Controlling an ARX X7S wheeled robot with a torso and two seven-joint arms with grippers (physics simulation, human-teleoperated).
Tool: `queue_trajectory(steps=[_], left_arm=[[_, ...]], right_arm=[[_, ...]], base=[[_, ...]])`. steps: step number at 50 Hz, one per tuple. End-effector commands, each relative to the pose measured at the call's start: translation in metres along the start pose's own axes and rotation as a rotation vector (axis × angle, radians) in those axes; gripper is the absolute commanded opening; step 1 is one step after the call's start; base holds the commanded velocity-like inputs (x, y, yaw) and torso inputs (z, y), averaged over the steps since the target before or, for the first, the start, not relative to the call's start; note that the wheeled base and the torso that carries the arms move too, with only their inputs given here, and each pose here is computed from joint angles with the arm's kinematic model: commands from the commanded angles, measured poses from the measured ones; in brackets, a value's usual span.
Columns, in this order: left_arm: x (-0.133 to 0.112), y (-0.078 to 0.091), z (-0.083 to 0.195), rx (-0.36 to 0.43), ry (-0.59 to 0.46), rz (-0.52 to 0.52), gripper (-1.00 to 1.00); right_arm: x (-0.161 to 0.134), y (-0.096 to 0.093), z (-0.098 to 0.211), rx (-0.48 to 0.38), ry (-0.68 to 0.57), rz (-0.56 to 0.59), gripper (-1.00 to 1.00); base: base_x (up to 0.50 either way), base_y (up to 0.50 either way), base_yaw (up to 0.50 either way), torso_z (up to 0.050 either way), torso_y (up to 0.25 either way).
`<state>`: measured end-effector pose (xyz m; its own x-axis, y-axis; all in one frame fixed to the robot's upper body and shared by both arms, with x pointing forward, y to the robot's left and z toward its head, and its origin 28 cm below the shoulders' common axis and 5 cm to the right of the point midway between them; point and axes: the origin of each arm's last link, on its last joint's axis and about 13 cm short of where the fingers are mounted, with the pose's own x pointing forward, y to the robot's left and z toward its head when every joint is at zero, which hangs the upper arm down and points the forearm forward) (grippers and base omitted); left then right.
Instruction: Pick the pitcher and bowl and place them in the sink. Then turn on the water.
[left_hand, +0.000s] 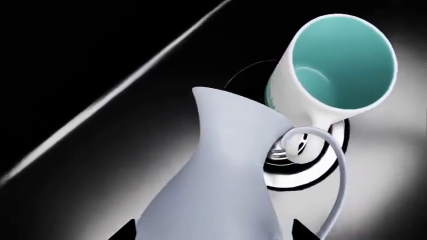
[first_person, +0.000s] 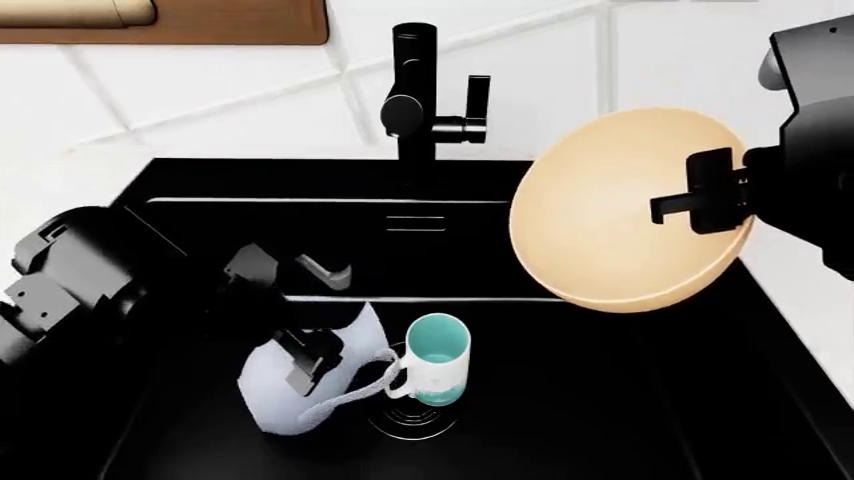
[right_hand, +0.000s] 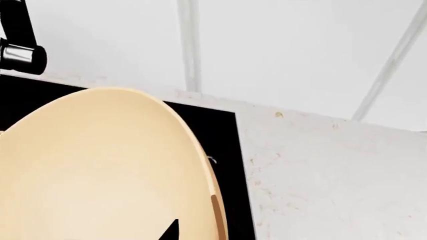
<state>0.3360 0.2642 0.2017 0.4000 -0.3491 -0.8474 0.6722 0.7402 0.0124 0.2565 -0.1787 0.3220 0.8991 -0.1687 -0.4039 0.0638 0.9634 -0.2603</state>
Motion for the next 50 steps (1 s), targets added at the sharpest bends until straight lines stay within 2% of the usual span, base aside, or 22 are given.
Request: queue_trajectory(steps=[1, 12, 23, 31, 50], left_arm=[[-0.020, 0.008, 0.013, -0.018, -0.086, 0.051, 1.00], [-0.063, 0.019, 0.027, -0.043, -0.211, 0.156, 1.00], [-0.088, 0.021, 0.024, -0.076, -0.280, 0.218, 1.00], [-0.093, 0.022, 0.021, -0.095, -0.297, 0.236, 1.00], [-0.087, 0.023, 0.018, -0.098, -0.284, 0.227, 1.00]], right_arm=[[0.007, -0.001, -0.007, -0.007, 0.033, -0.011, -1.00], [0.027, 0.007, -0.027, -0.037, 0.122, 0.011, -1.00], [0.045, 0.019, -0.047, -0.062, 0.198, 0.050, -1.00], [0.055, 0.025, -0.064, -0.082, 0.254, 0.066, -1.00], [0.065, 0.037, -0.089, -0.122, 0.342, 0.099, -1.00]], base=[[0.00, 0.00, 0.00, 0.000, 0.000], [0.00, 0.00, 0.00, 0.000, 0.000], [0.00, 0.00, 0.00, 0.000, 0.001], [0.00, 0.00, 0.00, 0.000, 0.000], [0.00, 0.00, 0.00, 0.000, 0.000]])
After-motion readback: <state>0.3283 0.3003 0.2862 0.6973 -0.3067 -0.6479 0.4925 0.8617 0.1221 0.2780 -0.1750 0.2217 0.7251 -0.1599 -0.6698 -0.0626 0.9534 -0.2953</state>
